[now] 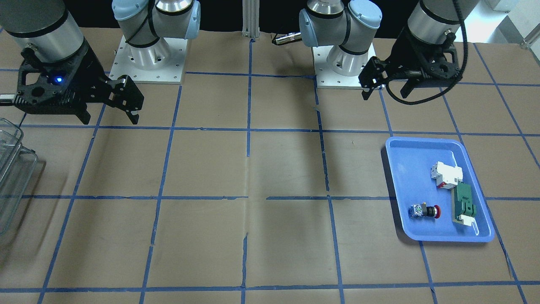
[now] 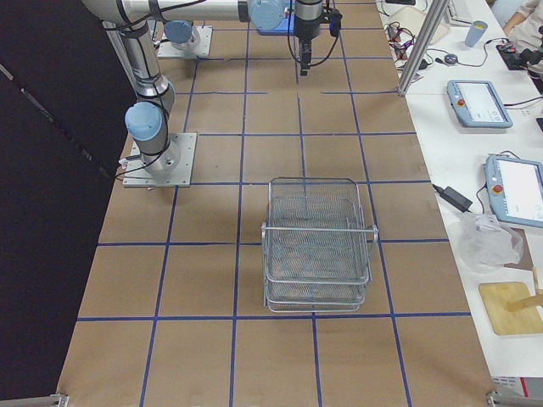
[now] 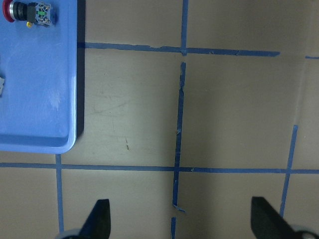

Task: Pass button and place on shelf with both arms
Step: 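Raise the left gripper and move it over the red push button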

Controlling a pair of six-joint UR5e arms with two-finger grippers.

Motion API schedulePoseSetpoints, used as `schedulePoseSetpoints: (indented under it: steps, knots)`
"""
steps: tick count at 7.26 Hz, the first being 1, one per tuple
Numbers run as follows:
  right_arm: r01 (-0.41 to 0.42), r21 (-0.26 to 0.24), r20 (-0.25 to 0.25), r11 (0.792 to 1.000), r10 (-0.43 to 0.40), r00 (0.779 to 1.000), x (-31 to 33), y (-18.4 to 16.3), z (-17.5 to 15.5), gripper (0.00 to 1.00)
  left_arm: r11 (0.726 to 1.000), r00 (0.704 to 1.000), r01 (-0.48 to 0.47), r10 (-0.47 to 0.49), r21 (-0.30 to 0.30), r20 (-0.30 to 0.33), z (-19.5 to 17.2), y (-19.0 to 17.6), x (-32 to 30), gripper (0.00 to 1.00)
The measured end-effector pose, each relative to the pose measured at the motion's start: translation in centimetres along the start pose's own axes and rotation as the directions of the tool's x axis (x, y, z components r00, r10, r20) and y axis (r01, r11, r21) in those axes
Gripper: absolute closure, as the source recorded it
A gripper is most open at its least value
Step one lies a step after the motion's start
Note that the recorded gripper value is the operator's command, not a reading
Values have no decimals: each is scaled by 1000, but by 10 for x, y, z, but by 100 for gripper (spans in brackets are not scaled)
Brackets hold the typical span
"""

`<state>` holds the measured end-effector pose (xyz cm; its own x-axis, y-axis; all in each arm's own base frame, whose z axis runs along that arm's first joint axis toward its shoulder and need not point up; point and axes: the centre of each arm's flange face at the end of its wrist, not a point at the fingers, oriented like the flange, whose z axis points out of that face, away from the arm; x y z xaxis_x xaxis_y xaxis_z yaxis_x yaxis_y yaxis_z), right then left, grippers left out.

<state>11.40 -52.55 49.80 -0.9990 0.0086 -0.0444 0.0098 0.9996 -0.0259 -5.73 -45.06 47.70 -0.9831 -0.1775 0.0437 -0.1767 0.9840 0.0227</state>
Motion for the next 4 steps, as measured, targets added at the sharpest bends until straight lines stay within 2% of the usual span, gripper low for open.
schedulePoseSetpoints:
  steps: [1,2,3,4]
  knots:
    - [0,0,1,1000,0,1000,0,0,0,0,993,993,121,-121,17,-5,1,-13,-23,0]
    - [3,1,-1,1000,-3,1000,0,1,-1,0,968,968,249,-249,38,-14,4,-27,-49,0]
    - [3,5,-2,1000,-3,1000,0,3,-4,0,917,919,395,-394,53,-24,7,-41,-77,0]
    - [3,8,-3,1000,-3,1000,0,4,-5,0,823,824,566,-565,44,-31,14,-52,-108,0]
